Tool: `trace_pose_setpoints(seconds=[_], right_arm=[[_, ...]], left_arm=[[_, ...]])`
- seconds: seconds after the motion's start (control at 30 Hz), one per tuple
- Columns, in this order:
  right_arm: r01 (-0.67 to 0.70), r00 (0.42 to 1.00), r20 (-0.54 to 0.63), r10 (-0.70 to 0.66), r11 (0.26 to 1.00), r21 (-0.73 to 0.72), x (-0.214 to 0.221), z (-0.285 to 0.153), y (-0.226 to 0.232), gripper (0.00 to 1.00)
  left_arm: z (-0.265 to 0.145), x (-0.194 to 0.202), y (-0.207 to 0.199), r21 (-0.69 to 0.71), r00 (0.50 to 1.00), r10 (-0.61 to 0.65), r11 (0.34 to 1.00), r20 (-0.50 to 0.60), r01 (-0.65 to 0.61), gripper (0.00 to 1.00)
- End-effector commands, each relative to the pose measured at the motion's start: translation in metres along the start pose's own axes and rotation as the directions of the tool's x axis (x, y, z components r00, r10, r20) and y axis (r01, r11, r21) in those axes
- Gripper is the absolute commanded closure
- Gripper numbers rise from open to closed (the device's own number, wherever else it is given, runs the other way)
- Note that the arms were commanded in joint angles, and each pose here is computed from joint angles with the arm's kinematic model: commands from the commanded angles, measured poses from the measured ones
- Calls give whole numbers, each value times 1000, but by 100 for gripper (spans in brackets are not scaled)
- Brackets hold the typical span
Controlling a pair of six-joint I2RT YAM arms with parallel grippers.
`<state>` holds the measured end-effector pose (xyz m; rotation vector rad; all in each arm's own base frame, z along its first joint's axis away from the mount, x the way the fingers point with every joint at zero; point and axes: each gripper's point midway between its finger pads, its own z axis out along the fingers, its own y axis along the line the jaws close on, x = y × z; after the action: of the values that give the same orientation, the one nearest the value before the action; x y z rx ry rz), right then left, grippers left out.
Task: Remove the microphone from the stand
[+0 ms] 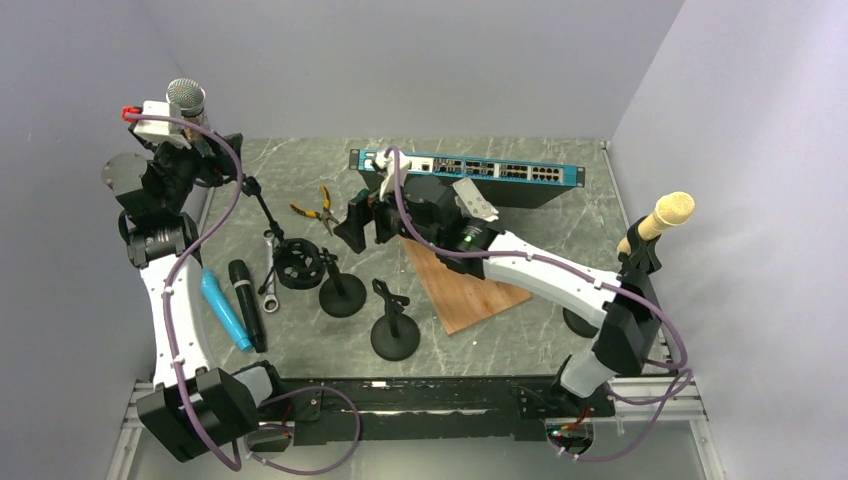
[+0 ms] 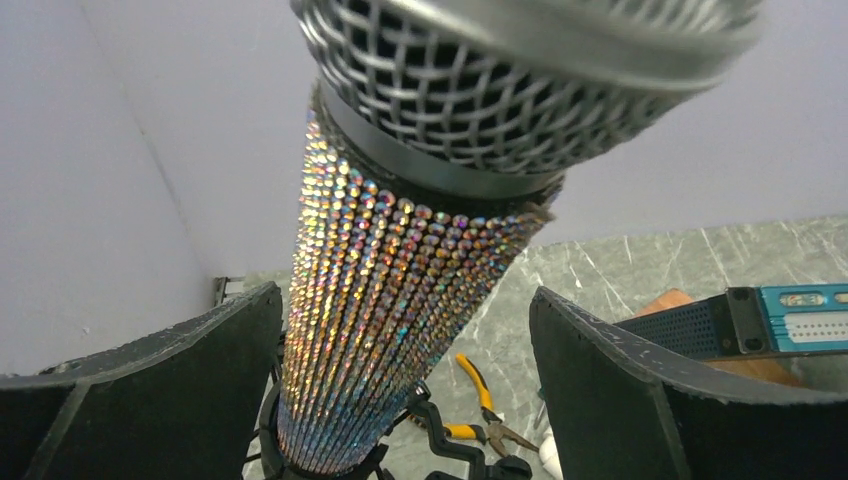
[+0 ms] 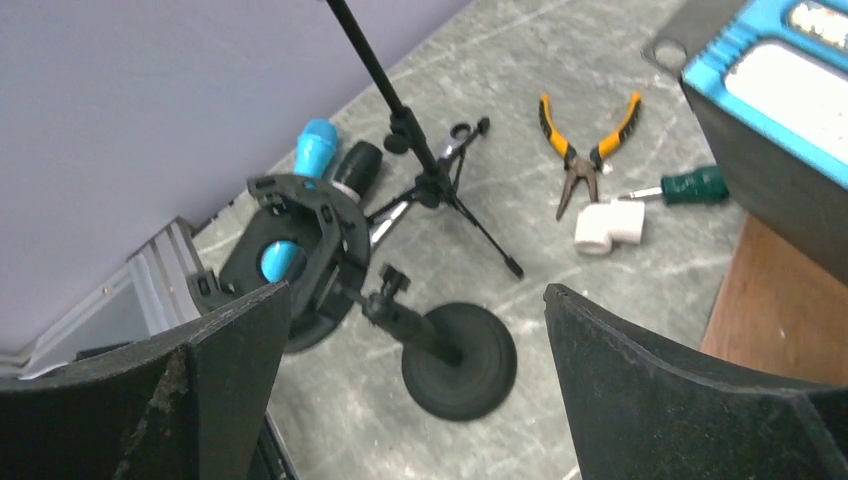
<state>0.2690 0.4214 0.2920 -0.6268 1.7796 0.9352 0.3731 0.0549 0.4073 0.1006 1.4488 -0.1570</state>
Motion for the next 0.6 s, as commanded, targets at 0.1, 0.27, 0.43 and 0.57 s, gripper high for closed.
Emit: trace_pose_setpoints(seconds=[0.1,0.27,0.43,0.57], right_arm=[[42,991,132,-30,995,-87,-61,17,26,0],[45,992,119,-35,995,-85,-57,29,24,0],[33,995,101,-23,995,-97,-54,43,26,0],[22,996,85,-13,993,-112,-50,50,28,0]], left_arm=[[10,-17,0,17,994,96,995,51,-97,7],[13,-12,-4,53,995,78,995,55,-81,20],[14,-16,-5,84,997,58,995,60,-63,44],[14,-11,-9,114,998,44,992,48,-49,54]])
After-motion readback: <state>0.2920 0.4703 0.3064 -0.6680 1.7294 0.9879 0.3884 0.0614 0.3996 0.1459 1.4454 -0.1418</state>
